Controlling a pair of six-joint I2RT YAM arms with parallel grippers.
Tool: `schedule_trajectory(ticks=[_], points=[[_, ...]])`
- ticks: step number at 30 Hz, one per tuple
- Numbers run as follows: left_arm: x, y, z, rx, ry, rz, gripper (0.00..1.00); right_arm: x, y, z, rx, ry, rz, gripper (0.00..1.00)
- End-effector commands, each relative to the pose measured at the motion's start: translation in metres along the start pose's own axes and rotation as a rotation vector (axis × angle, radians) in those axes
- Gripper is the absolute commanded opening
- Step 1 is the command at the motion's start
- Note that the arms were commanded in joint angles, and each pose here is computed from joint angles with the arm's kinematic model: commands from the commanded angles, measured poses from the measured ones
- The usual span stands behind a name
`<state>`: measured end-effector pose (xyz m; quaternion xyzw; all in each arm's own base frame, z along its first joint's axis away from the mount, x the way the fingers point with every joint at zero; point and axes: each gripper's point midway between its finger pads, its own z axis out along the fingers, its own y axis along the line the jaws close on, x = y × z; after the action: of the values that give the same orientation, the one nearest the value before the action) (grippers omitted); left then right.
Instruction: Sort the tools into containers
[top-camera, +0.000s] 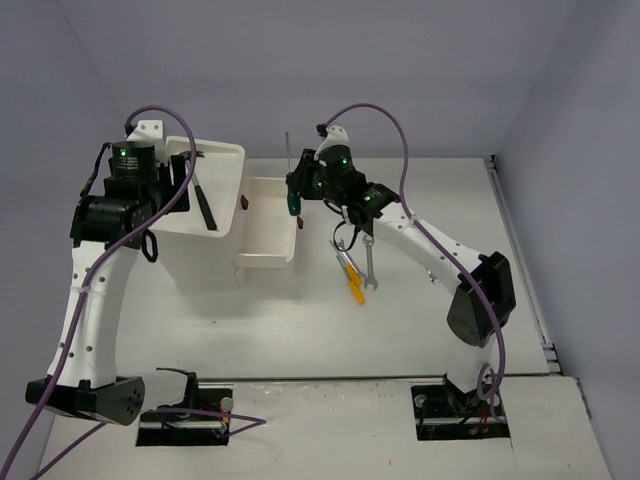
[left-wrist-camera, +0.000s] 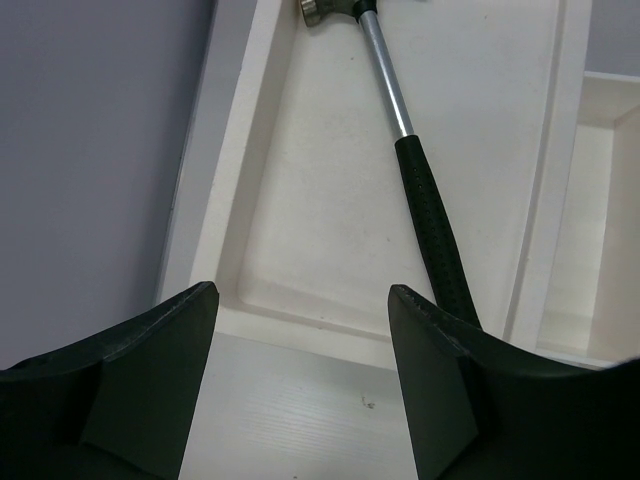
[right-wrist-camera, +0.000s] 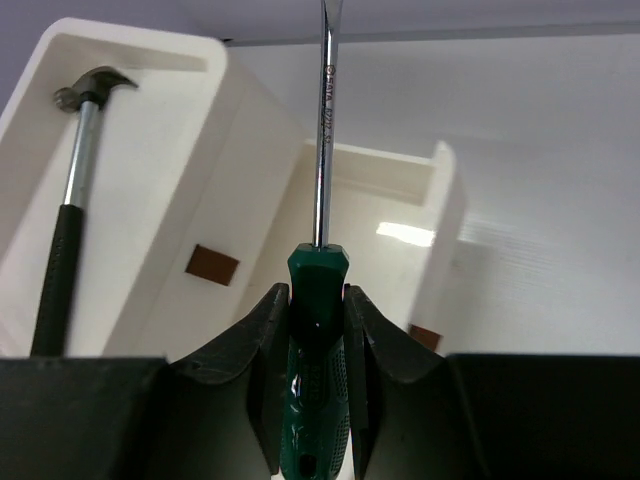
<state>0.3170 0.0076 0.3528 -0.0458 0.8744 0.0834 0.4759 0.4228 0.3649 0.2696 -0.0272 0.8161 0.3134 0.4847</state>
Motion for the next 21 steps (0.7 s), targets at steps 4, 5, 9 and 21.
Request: schedule_trajectory(ticks=[4,5,9,21], points=[[-0.019,0.001,-0.008,-0.004,-0.069,-0.03,0.66,0.026,0.036,0.054,-0.081,0.007,0.093,0.19],[-0.018,0.0,-0.007,-0.004,-0.067,-0.029,0.66,0.027,0.038,0.056,-0.082,0.005,0.088,0.24],[-0.02,0.002,-0.008,-0.012,-0.07,-0.026,0.66,0.008,0.03,0.052,-0.049,-0.05,0.022,0.43],[-0.018,-0.003,-0.005,0.0,-0.061,-0.012,0.66,-0.028,-0.162,-0.007,0.311,-0.012,-0.256,0.58]])
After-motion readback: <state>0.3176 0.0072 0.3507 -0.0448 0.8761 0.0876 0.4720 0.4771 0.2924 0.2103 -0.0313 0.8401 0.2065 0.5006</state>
